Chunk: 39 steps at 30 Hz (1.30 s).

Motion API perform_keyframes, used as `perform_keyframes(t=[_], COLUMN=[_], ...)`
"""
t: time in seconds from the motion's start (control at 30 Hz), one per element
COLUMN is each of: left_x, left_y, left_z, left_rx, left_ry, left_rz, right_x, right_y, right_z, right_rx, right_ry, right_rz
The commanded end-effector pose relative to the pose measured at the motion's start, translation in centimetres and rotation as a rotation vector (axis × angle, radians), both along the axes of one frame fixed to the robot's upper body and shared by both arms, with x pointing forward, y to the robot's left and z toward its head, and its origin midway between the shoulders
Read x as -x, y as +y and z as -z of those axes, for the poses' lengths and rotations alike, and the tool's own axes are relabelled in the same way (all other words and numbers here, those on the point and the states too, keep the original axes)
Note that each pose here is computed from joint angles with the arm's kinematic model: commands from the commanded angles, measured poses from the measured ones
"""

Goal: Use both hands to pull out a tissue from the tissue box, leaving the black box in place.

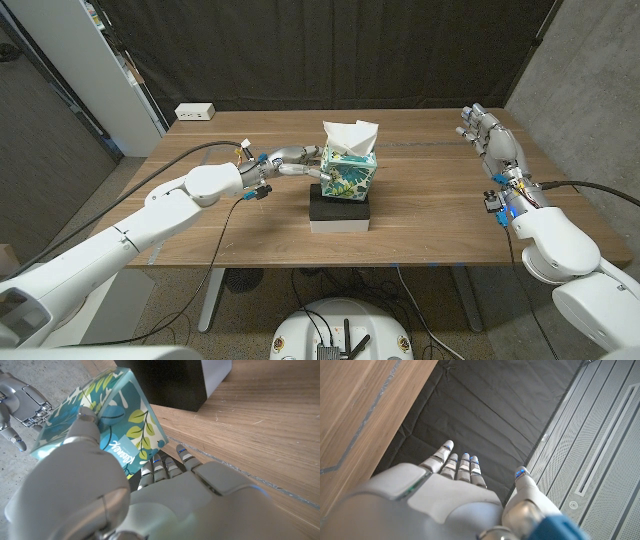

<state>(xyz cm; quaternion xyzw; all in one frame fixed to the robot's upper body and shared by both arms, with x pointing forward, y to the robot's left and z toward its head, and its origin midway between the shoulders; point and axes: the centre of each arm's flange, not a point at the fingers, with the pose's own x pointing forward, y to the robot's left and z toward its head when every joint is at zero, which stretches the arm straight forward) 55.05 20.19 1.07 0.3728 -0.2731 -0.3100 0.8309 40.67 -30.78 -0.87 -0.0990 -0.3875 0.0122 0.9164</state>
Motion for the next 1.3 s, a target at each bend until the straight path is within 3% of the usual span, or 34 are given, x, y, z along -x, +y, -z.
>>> perform_keyframes(t=[0.03, 0.13, 0.27, 0.3, 0.5, 0.63, 0.67, 0.73, 0.93, 1.0, 1.3], left_x=[-0.2, -0.3, -0.6, -0.7, -0.9, -1.0, -1.0, -1.1, -1.2, -1.2, -1.1], left_y=[-0.1, -0.1, -0.1, -0.1, -0.2, -0.3, -0.3, -0.4, -0.5, -0.6, -0.9], left_z=[-0.1, -0.1, 0.0, -0.1, -0.3, -0.4, -0.4, -0.5, -0.6, -0.6, -0.6], left_rx=[-0.003, -0.001, 0.001, -0.001, -0.004, -0.006, -0.006, -0.009, -0.014, -0.016, -0.02], left_ry=[0.0, 0.002, 0.009, 0.009, 0.005, 0.006, 0.006, 0.007, 0.007, 0.006, 0.004], left_rz=[0.005, 0.006, 0.008, 0.01, 0.013, 0.016, 0.016, 0.017, 0.018, 0.018, 0.017], right_x=[0.1, 0.1, 0.1, 0.3, 0.8, 1.4, 1.4, 1.5, 1.7, 1.7, 2.4], right_y=[0.2, 0.2, 0.3, 0.5, 1.0, 1.7, 1.7, 2.3, 3.0, 3.4, 4.1], right_z=[-0.9, -0.9, -1.0, -1.1, -1.4, -1.5, -1.5, -1.5, -1.3, -1.0, -1.0], right_rx=[0.092, 0.11, 0.137, 0.175, 0.269, 0.382, 0.382, 0.443, 0.529, 0.556, 0.613], right_ry=[0.005, -0.008, -0.077, -0.092, -0.117, -0.151, -0.15, -0.163, -0.19, -0.216, -0.276], right_rz=[0.056, 0.074, 0.105, 0.165, 0.289, 0.435, 0.438, 0.532, 0.668, 0.745, 0.873])
